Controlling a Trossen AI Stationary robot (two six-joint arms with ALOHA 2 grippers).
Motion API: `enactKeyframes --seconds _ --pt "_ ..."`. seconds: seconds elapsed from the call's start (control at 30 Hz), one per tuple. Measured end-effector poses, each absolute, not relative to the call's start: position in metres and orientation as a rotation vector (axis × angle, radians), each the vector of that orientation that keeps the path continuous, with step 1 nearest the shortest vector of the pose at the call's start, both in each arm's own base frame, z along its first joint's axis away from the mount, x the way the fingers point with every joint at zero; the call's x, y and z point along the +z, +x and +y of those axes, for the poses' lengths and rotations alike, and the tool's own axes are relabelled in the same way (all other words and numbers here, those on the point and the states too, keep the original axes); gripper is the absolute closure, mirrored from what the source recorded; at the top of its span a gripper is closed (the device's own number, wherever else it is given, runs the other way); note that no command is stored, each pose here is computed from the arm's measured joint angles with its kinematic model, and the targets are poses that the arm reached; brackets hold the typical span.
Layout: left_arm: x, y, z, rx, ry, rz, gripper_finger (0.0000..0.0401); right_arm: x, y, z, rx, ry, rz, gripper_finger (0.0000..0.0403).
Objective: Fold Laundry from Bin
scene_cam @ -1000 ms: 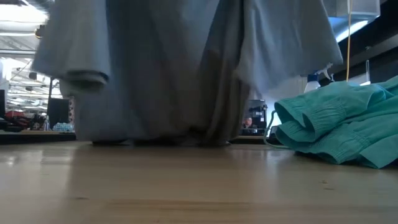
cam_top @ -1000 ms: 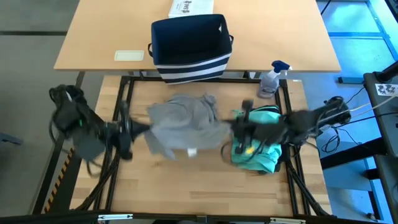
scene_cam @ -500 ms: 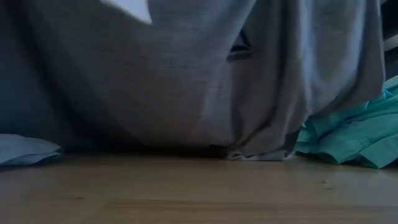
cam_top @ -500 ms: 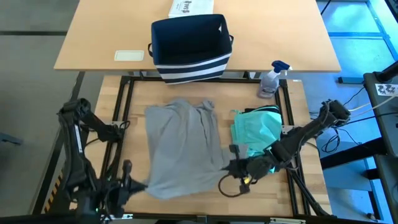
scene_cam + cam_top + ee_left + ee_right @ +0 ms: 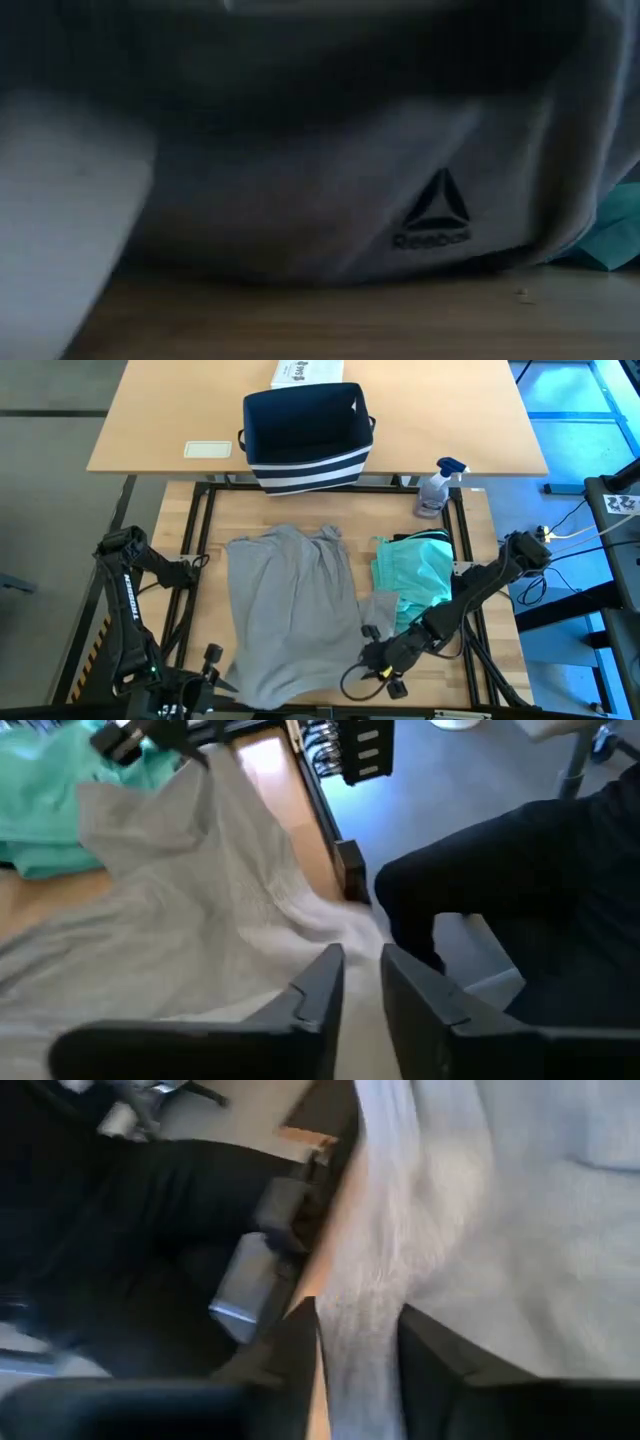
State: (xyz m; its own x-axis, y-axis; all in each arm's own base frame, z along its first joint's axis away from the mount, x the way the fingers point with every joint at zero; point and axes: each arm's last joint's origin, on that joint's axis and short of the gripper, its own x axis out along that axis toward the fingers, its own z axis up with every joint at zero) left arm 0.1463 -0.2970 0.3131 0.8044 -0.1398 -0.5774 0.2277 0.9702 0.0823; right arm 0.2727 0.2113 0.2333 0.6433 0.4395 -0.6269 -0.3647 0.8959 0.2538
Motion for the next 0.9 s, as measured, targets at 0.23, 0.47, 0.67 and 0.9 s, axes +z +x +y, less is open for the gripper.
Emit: enactKeyframes --seconds 0.23,0.47,0.67,0.9 --pt "0.312 0.150 -0.294 -0.183 0.111 0.632 0.0267 0.236 0.276 0.213 0.450 0.155 0.712 0.0190" --pt "0.301 0.152 -0.261 0.104 0.263 0.677 0.0256 0.246 0.291 0.195 0.268 0.095 0.652 0.0161" --pt "0.302 0.142 -0.225 0.351 0.358 0.635 0.0266 0.243 0.321 0.126 -0.048 0.060 0.677 0.0180" --pt "0.280 0.113 -0.166 0.408 0.173 0.555 0.0295 0.234 0.348 0.028 -0.193 0.087 0.721 0.0199"
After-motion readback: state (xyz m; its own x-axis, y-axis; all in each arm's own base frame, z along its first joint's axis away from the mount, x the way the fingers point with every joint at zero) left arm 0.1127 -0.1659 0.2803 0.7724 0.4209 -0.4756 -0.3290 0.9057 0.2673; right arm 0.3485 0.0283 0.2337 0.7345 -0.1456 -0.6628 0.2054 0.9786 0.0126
